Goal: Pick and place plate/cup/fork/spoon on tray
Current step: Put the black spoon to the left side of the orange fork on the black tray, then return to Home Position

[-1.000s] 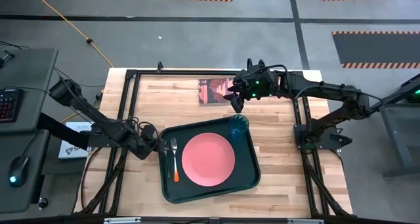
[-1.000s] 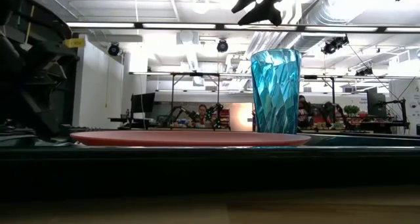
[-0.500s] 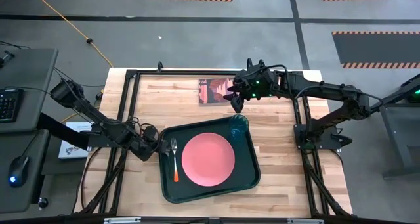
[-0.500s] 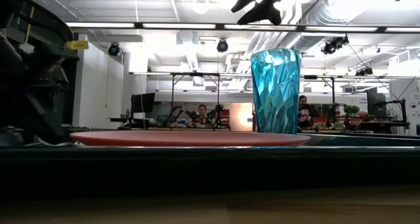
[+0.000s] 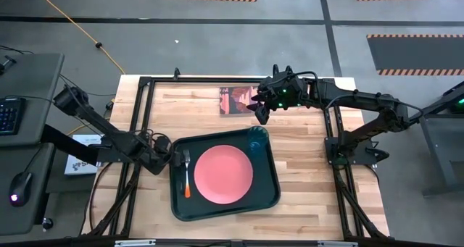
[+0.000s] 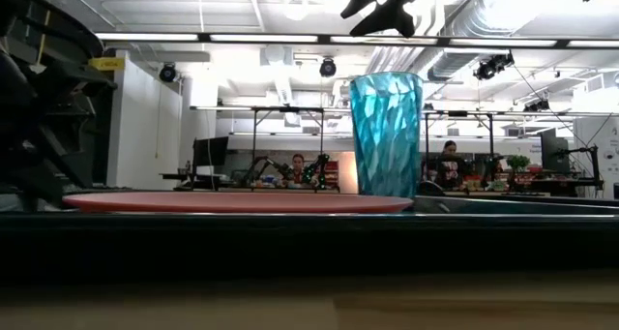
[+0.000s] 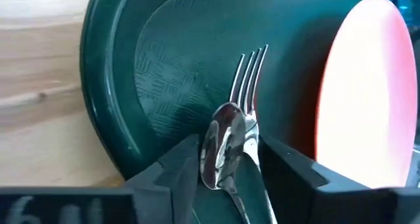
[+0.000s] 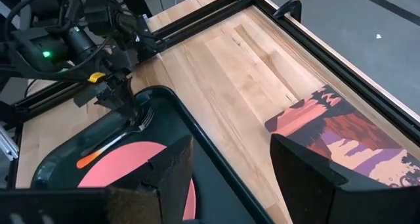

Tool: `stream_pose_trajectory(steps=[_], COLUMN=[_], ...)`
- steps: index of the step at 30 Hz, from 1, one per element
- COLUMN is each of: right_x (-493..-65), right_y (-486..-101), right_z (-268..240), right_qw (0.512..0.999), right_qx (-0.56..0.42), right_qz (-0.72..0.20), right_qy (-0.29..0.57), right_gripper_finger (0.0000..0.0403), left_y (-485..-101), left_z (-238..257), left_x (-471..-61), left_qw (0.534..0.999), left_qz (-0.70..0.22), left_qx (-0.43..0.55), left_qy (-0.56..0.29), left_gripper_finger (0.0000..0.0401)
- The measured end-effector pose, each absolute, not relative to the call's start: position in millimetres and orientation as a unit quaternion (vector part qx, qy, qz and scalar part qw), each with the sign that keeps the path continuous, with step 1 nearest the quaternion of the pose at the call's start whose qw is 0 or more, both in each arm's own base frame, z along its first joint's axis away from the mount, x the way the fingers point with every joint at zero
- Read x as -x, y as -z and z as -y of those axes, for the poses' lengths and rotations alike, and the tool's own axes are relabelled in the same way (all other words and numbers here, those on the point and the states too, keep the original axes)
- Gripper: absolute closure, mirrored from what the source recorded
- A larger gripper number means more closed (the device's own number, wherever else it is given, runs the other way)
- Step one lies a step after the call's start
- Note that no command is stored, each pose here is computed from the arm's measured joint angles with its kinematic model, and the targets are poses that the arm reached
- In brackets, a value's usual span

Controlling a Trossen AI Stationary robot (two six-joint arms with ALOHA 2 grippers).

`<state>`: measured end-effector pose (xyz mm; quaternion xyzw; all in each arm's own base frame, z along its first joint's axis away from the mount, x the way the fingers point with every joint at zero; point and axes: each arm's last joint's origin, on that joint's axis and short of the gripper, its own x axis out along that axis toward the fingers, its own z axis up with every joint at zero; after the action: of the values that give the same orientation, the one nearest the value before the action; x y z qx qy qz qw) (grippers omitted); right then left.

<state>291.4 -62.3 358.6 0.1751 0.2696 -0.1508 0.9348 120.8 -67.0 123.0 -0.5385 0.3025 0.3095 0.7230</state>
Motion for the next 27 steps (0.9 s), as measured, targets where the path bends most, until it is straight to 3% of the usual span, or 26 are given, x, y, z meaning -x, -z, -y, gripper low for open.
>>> stream_pose_trajectory(steps=[11,20,27], right_x=[-291.4,-291.5,-291.7], right_y=[-358.6,-358.6,-359.0], right_z=[62.3,62.3,62.4], right_qw=[0.935,0.934,0.933], right_qx=[-0.176,-0.182,-0.188], right_qz=[-0.269,-0.269,-0.265], right_qy=[0.151,0.153,0.154], right_gripper_finger=[0.0207,0.0207,0.0207], left_y=[-137.6,-139.7,-155.3], left_z=[61.4,52.7,54.8], left_x=[-113.1,-100.7,-107.4], left_qw=[0.749,0.758,0.795], left_qz=[-0.291,-0.305,-0.235], left_qx=[0.531,0.504,0.514], left_qy=[-0.267,-0.28,-0.221], left_gripper_finger=[0.0239,0.0239,0.0249])
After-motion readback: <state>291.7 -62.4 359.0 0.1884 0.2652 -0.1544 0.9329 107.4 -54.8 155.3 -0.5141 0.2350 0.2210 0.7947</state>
